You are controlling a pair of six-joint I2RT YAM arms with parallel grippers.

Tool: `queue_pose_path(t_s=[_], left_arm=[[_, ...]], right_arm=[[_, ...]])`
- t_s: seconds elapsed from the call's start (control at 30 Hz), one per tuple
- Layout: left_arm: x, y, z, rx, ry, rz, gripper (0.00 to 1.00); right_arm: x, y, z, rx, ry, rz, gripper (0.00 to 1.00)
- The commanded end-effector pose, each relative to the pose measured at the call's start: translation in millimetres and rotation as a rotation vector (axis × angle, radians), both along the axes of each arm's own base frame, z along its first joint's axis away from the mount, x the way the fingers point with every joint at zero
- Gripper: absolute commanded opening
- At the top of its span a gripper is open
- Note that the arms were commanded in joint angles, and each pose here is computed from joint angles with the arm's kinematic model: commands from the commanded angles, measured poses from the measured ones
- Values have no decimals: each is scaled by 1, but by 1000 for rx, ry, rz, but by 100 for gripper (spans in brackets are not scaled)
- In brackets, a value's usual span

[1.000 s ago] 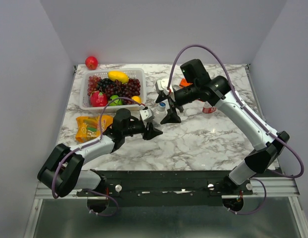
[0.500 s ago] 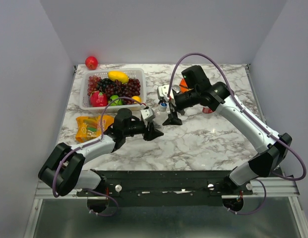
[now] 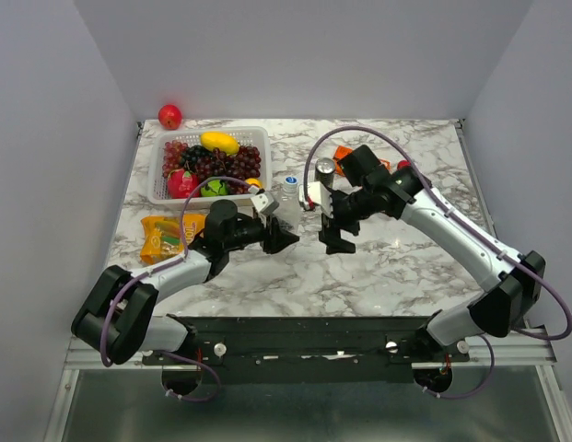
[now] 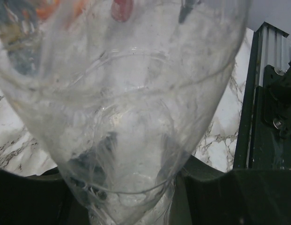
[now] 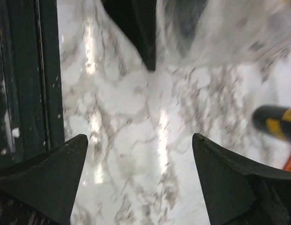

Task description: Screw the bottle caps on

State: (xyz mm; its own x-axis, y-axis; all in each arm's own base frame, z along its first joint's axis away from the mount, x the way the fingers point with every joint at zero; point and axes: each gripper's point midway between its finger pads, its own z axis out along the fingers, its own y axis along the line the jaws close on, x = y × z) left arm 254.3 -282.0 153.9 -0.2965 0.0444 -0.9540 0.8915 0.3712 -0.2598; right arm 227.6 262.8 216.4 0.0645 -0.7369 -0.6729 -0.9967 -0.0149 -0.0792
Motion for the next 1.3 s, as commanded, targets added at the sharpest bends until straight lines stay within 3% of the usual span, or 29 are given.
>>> queue_pose_path(t_s=[0.0,0.17,0.23,0.33,0.47,0.67,0.87,1.27], left_arm=[[3,1,9,-11,-64,9,0],[-14,5,-12,90,-126,-108,0],[-18,7,-15,137,-199,-160,0],[-30,10,-27,207,-205,-259,0],[-37,10,-28,245,-226,-331,0],[-38,12,-28,289,-256,-378,0],[-48,14,-38,343,-282,-437,0],[-45,6,-28,313,-292,-429,0]], right_arm=[[-13,-43,-36,-238,101,-105,99],[19,-5,77,127,-60,-90,98],[19,2,105,209,-132,-31,94],[11,12,131,292,-216,94,86],[-11,11,114,237,-251,309,83],[-28,9,92,168,-339,493,78],[-35,21,87,171,-337,559,72],[-53,21,60,101,-289,673,61]])
